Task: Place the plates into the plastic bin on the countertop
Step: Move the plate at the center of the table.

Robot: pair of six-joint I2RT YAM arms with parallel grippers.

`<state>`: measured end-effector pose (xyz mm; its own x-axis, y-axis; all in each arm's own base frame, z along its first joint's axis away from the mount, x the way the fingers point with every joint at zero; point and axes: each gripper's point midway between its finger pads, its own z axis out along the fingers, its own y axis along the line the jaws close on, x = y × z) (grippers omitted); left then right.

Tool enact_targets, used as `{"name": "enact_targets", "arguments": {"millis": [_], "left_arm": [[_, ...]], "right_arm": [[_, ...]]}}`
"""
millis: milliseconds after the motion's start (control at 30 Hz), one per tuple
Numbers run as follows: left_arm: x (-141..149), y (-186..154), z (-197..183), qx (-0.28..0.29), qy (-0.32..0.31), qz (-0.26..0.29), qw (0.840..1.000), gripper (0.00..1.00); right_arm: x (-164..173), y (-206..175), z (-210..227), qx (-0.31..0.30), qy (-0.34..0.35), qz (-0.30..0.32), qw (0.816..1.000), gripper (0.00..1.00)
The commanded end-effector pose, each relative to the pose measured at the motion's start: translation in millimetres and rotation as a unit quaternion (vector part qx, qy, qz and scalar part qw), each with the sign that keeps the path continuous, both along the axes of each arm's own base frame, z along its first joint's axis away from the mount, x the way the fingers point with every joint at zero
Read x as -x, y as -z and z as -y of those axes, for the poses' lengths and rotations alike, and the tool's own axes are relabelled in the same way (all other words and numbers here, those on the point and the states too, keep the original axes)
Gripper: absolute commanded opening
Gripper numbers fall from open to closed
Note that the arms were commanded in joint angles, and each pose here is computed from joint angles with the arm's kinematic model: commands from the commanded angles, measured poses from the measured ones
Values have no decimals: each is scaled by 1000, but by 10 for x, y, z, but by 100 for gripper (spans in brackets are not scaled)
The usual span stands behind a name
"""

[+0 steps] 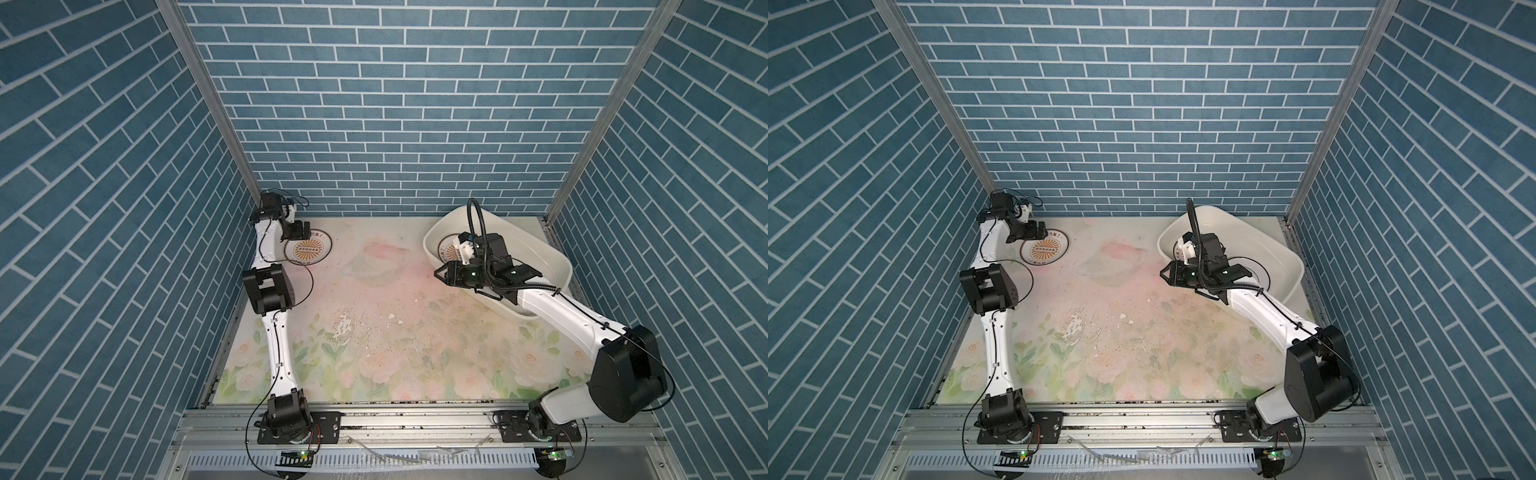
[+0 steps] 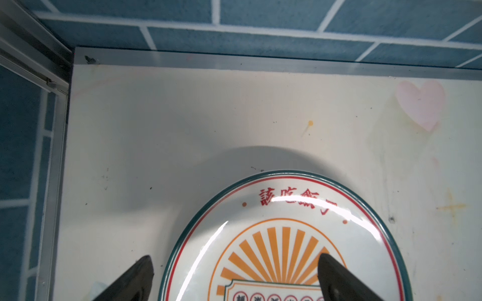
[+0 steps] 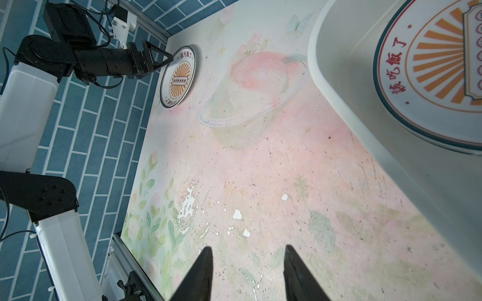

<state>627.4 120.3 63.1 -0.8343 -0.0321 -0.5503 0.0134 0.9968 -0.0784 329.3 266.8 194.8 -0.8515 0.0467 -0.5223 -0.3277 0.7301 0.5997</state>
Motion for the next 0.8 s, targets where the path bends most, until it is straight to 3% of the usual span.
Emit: {"name": "enact_targets", "arguments": {"millis": [0,533,767], "left_arm": [[46,124,-45,-17,6,-17,1000,100],[187,444,-131,-68,46,-62,995,100],[290,546,106,-31,110,-77,990,100]], "right_arm": [[-25,-66,-34,-1,5,1,1000,45],[-28,-44,-37,1,5,0,1000,45],[-20,-82,-41,-2,5,5,1000,45]]}}
